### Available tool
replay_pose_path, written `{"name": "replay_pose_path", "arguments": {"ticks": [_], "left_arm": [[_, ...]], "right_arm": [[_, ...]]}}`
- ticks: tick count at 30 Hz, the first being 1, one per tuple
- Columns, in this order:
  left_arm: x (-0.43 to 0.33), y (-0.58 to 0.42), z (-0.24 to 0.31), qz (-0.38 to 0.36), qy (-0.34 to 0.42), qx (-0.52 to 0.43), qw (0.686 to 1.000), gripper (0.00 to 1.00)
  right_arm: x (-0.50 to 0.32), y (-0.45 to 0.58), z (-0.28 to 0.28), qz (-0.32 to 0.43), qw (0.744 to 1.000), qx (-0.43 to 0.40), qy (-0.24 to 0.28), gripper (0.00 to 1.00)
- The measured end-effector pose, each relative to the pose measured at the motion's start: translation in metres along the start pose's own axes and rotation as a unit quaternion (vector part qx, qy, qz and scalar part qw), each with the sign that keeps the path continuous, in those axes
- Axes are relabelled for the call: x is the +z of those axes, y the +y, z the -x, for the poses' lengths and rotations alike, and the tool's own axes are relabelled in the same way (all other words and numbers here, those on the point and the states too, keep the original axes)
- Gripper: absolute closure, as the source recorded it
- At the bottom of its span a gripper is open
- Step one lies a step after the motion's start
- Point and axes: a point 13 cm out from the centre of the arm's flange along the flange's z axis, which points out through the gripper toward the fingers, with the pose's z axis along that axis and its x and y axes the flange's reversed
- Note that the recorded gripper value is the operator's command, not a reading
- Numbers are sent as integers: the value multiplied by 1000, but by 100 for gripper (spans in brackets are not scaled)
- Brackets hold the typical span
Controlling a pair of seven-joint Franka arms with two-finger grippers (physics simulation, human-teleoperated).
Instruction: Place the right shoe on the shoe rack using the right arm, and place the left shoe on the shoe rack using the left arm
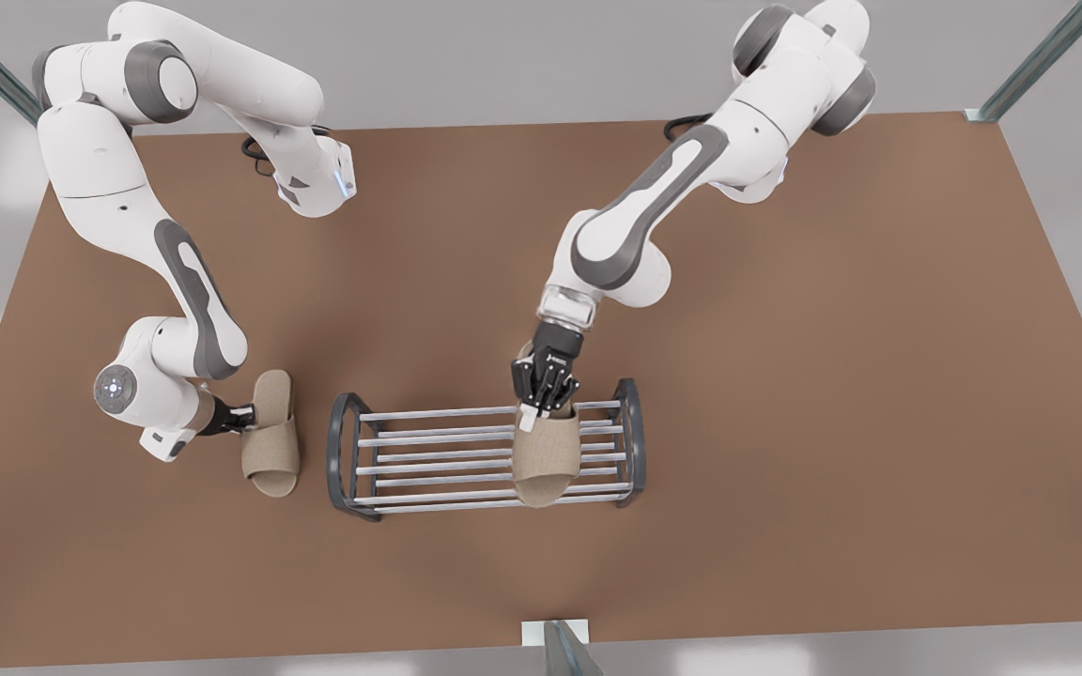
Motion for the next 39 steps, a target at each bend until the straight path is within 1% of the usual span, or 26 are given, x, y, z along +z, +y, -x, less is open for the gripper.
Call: {"name": "replay_pose_path", "arguments": {"ticks": [1, 9, 10, 11, 14, 16, 19, 22, 27, 35, 39], "left_arm": [[2, 4, 1, 3, -3, 0, 1000, 79], [13, 25, -8, 20, -19, 5, 1000, 79], [14, 27, -8, 22, -21, 7, 1000, 49], [15, 28, -8, 22, -23, 9, 999, 0], [16, 29, -6, 15, -35, 28, 999, 0], [18, 35, -10, 16, -39, 37, 998, 0], [17, 47, -26, 24, -41, 48, 998, 0], [15, 55, -41, 33, -45, 53, 997, 0], [14, 55, -42, 38, -58, 51, 996, 0], [6, 48, -43, 38, -68, 55, 995, 0], [-5, 37, -32, 33, -75, 56, 995, 0]], "right_arm": [[-1, 0, 0, 0, 1000, 0, 0, 79], [-8, -2, 7, -2, 1000, -5, -5, 79], [-11, -1, 10, -3, 1000, -7, -7, 79], [-14, -1, 13, -4, 1000, -8, -8, 79], [-24, -2, 19, -6, 1000, -8, -13, 79], [-37, 2, 30, -2, 1000, -10, -26, 79], [-57, 5, 39, 2, 999, -5, -38, 79], [-107, 4, 59, 0, 998, 0, -66, 79], [-167, 21, 74, 3, 996, -5, -87, 79], [-207, 41, 70, 9, 997, -11, -81, 79], [-259, 54, 75, 1, 995, -20, -100, 79]]}}
